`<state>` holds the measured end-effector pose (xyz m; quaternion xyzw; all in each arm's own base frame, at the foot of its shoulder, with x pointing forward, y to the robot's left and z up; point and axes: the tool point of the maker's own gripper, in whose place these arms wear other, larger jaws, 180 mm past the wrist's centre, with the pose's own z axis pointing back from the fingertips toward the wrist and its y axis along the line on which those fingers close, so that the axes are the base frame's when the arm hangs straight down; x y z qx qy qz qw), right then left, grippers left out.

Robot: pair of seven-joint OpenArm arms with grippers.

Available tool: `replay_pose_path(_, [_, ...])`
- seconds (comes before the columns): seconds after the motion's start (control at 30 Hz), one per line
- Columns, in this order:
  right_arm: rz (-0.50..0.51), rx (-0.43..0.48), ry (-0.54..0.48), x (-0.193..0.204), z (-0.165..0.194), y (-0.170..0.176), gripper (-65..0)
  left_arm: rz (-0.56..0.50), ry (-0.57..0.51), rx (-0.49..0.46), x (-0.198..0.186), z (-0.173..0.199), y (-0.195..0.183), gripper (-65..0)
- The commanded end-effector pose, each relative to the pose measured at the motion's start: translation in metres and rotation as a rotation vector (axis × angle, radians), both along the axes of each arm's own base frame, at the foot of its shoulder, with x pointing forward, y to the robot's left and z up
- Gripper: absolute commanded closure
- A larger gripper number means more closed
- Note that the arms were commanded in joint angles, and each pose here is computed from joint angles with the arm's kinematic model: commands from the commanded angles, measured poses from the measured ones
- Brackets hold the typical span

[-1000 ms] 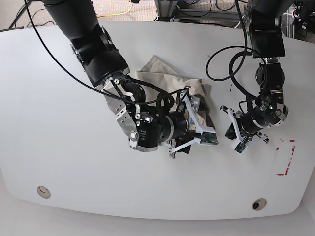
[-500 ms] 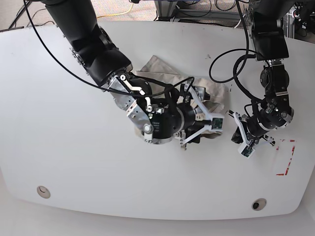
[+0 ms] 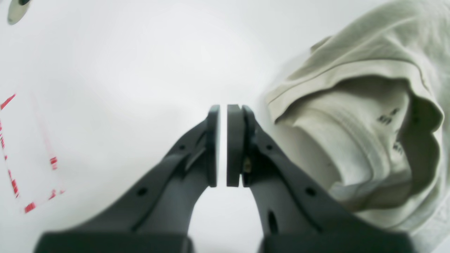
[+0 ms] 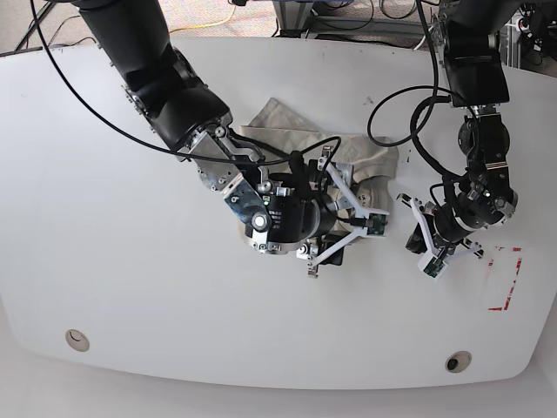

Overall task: Layout the t-shirt on the table in an organized manner, then fold the t-shirt properly
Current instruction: 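Press the bundle with the right gripper and bring the left gripper back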

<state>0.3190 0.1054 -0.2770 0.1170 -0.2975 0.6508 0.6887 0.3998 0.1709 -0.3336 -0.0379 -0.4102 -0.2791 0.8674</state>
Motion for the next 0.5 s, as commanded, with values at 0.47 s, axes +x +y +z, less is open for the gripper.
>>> replay_pose_path(0.47, [-0.060,0.032,-0.083,0.028,0.027,-0.016,-42.3,-0.011,-0.069,-0.062,0.012,0.022,-0.012,-1.7])
